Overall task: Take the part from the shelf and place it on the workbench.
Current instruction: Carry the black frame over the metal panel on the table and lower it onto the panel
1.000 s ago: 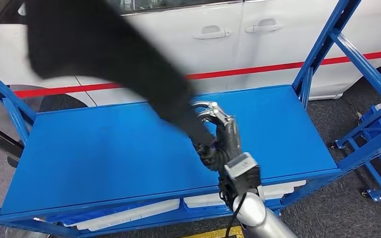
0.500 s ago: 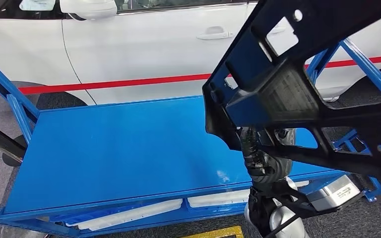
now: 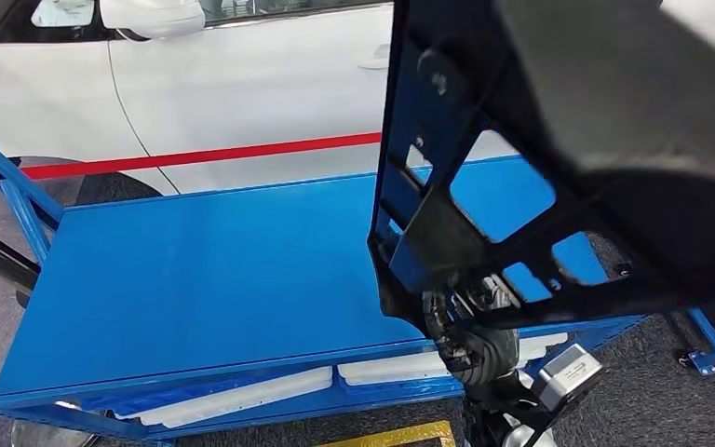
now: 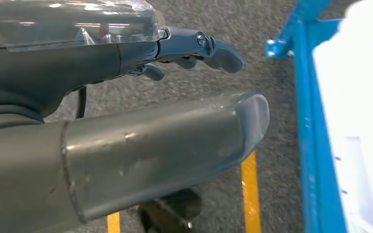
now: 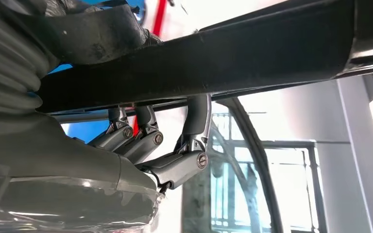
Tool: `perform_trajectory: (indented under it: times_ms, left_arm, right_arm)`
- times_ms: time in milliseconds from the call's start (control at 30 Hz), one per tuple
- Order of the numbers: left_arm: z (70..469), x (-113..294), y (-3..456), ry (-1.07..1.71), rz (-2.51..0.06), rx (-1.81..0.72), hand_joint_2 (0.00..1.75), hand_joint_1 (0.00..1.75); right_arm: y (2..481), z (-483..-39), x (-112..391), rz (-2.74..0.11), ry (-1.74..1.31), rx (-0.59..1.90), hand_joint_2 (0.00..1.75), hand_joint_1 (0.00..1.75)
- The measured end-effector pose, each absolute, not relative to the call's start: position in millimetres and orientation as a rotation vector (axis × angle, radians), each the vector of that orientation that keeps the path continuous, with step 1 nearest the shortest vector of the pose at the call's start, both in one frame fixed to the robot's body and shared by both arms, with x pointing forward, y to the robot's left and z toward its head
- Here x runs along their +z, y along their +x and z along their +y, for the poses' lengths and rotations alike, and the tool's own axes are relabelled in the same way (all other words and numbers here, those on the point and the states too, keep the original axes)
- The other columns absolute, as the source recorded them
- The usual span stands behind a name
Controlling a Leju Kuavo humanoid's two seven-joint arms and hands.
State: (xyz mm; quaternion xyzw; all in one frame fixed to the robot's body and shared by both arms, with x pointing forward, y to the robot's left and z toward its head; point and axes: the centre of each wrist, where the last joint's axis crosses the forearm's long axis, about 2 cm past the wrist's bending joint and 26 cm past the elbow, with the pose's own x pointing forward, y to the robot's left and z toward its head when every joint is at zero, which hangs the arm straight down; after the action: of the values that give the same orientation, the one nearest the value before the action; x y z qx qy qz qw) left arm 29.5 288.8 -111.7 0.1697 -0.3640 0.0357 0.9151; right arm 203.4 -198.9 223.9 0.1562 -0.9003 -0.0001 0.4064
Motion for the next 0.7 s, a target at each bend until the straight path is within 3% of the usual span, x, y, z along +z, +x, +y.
perform_trajectory:
  times_ms: [700]
  left_arm:
    - [284.8, -111.3, 27.5, 0.385, -0.659, 0.014, 0.00, 0.00]
  right_arm:
    - [163.8, -198.5, 166.7, -2.171, 0.404, 0.093, 1.75, 1.75]
